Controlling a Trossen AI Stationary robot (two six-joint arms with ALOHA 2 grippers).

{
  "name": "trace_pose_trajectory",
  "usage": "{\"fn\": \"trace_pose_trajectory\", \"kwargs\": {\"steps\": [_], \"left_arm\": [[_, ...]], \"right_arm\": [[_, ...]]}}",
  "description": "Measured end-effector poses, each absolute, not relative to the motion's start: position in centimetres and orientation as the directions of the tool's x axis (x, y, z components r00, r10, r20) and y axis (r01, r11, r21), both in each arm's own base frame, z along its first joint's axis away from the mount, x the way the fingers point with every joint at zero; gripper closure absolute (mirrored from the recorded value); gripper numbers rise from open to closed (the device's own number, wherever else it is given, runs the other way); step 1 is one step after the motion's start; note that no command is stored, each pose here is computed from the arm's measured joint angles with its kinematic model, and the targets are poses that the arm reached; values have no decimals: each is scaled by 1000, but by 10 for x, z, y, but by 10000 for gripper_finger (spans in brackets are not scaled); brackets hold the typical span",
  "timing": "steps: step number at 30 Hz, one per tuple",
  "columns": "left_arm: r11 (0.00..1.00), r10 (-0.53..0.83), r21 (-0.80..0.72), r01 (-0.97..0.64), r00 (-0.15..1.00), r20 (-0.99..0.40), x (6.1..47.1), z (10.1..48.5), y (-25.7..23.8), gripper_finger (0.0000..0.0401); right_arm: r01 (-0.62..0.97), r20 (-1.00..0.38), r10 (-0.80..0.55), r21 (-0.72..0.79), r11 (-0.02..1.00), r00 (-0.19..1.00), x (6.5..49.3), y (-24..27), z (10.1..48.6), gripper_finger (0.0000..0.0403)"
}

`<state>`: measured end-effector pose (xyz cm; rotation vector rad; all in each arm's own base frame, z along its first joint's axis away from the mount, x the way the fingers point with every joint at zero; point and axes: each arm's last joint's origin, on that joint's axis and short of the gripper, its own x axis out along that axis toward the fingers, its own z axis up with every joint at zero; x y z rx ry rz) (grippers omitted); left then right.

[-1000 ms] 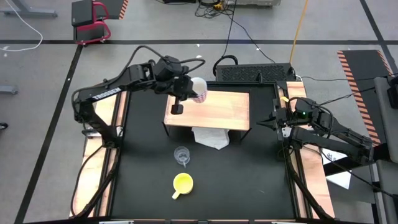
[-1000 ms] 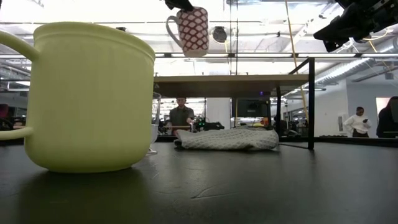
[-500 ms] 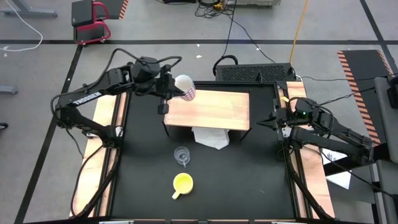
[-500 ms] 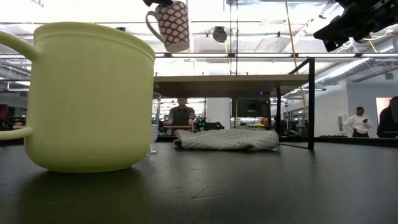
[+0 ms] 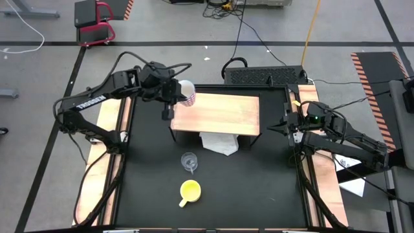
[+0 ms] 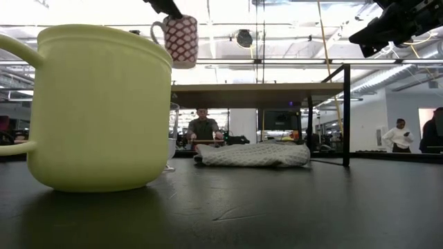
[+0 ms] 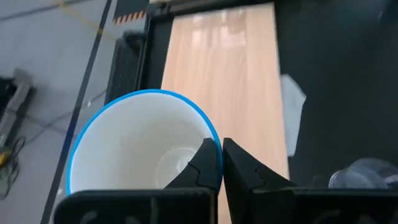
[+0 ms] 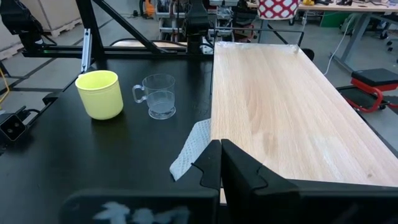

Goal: Stack small to large cups/mugs on shelf
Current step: Put the red mug on the shelf

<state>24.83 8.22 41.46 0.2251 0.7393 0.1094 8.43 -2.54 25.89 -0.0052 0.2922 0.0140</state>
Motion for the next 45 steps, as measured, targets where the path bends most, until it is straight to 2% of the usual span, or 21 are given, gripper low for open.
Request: {"fn": "trace_pose_trajectory", "kwargs": {"steps": [11, 21, 36, 45], "left_arm": [[971, 233, 108, -214, 743, -627, 257, 415, 80, 395], [898, 395, 139, -418, 624, -674, 277, 397, 75, 395], [825, 447, 52, -563, 593, -670, 289, 389, 75, 396], [827, 454, 73, -557, 587, -670, 289, 389, 70, 396]], "right_arm": [[-15, -288, 13, -3, 1000, 958, 84, -25, 259, 403], [-14, -288, 13, -4, 1000, 958, 84, -25, 259, 403], [-13, -288, 13, 0, 1000, 958, 84, -25, 259, 403], [-14, -288, 13, 0, 1000, 958, 84, -25, 259, 403]]}}
